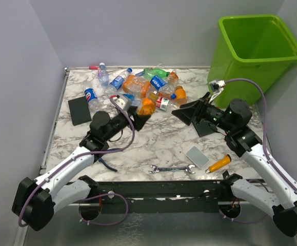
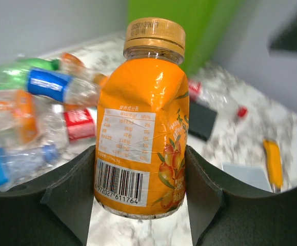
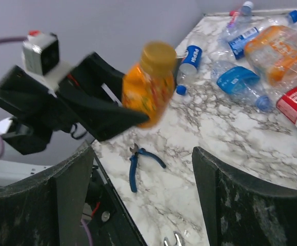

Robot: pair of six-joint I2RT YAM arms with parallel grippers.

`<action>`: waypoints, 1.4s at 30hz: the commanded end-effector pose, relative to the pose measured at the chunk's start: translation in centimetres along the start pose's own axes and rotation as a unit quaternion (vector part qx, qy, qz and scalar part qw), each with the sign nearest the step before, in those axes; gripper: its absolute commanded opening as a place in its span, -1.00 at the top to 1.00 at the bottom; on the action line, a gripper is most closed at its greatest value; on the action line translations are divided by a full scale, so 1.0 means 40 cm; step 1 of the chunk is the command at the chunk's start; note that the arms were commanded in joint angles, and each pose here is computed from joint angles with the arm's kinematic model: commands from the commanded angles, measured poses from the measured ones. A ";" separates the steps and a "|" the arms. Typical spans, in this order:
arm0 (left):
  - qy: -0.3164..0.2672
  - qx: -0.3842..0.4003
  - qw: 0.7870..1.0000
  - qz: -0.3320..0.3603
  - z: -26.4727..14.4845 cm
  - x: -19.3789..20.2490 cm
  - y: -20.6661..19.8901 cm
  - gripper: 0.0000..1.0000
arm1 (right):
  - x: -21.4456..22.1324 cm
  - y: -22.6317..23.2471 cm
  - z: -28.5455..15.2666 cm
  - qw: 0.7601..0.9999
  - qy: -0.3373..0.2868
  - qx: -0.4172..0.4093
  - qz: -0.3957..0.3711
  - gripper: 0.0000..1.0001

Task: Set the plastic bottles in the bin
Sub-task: Pick up the plastic bottle at the center of the board.

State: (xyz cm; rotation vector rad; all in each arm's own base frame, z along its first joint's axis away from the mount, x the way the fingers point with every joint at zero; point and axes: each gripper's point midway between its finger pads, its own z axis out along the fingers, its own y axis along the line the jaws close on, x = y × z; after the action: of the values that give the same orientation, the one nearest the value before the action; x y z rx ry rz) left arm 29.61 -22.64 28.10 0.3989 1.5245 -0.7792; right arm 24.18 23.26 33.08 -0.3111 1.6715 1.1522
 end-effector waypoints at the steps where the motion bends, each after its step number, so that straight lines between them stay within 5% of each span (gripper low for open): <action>1: 0.003 0.142 0.981 0.132 -0.017 0.104 -0.125 0.31 | -0.016 0.057 0.023 0.998 0.012 -0.060 0.008 -0.61; 11: -0.061 0.133 0.980 0.137 -0.050 0.108 -0.157 0.52 | 0.059 0.056 0.101 0.998 0.029 -0.033 0.041 -0.59; 31: -0.080 0.108 0.987 0.091 -0.058 0.071 -0.163 0.54 | 0.111 0.005 0.163 0.995 0.005 0.045 0.086 -0.54; 37: -0.072 0.116 0.989 0.055 -0.047 0.071 -0.176 0.53 | 0.111 0.020 0.200 0.995 -0.006 0.037 0.091 -0.29; 42: -0.068 0.128 0.989 0.043 -0.047 0.073 -0.188 0.44 | 0.103 0.003 0.216 0.994 -0.024 0.050 0.089 0.36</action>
State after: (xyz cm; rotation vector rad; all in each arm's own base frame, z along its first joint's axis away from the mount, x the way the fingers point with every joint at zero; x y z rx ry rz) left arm 23.23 -26.70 24.29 0.6116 1.3377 -0.8584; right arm 26.41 31.62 28.90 -0.1300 1.7851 1.2107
